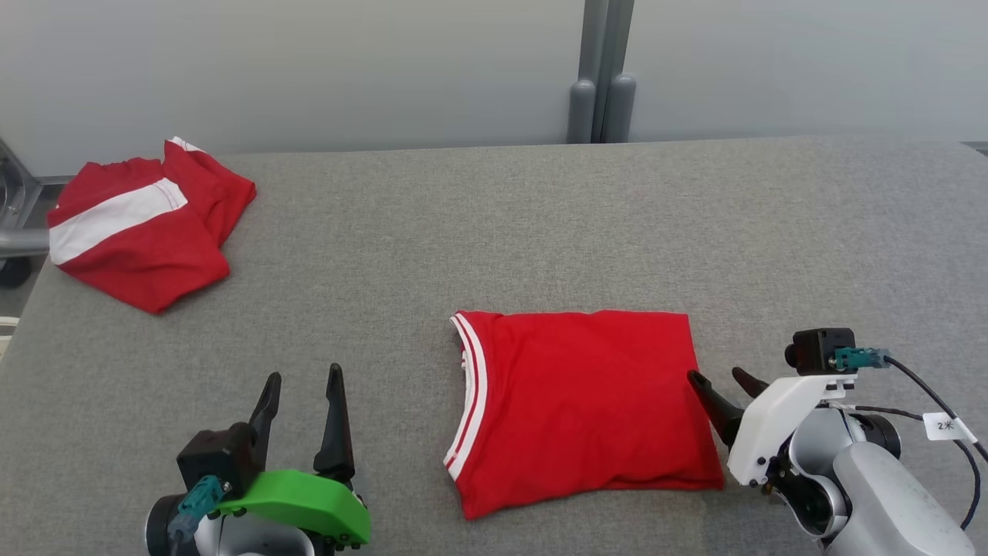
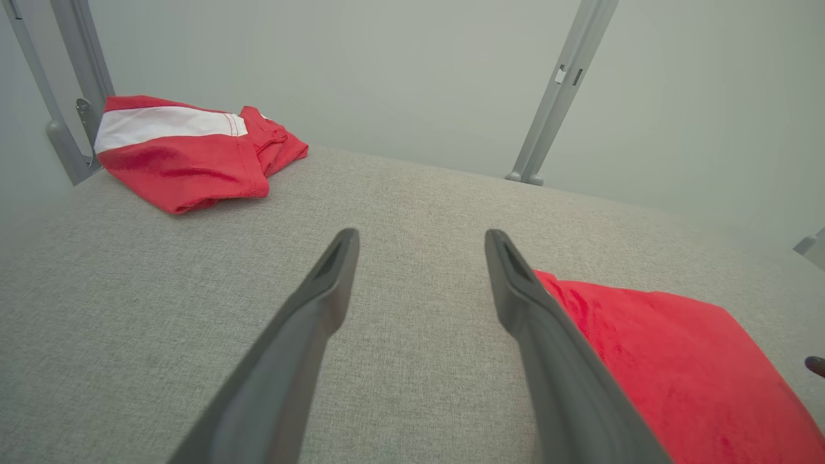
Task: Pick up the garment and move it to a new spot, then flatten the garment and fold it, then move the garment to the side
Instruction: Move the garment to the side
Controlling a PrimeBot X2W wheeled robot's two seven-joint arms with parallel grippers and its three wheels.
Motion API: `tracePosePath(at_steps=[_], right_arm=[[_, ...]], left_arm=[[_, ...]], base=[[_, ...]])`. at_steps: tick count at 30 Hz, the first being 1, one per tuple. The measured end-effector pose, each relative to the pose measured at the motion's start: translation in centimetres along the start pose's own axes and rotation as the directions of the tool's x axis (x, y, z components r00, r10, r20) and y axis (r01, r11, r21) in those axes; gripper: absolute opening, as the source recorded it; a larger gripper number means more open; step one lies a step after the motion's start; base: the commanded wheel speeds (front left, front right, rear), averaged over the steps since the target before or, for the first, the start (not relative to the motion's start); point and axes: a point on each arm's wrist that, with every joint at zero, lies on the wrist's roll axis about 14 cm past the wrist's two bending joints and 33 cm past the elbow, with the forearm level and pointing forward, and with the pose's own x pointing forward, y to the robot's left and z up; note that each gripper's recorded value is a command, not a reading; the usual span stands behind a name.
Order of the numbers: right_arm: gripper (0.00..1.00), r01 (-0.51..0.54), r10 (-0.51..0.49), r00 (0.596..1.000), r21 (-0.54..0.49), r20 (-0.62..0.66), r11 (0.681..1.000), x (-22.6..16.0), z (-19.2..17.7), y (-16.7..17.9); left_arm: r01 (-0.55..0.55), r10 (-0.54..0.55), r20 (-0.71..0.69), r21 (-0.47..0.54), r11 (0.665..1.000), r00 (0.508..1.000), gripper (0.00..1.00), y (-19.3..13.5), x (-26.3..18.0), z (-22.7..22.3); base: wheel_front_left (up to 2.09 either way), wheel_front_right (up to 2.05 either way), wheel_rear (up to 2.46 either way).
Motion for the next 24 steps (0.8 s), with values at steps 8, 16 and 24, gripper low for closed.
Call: tracePosePath(at_steps=[8,16,24], right_arm=[[1.0,-0.015,0.016,0.989,0.013,-0.146,1.0,1.0,-2.0,0.1],[1.0,-0.029,0.057,0.967,0.114,-0.249,0.993,2.1,-3.5,0.6],[0.37,-0.086,0.127,0.948,0.151,-0.291,0.985,2.6,-3.9,1.9]], left_arm=[[-0.047,0.047,0.011,0.0,0.999,0.999,1.0,1.5,-0.1,0.4],[-0.097,0.097,0.005,0.0,0.995,0.995,1.0,3.1,-0.6,0.0],[-0.121,0.121,0.0,0.001,0.993,0.993,1.0,3.9,-0.6,-0.2]], base=[[0.0,0.0,0.0],[0.0,0.0,0.0],[0.0,0.0,0.0]])
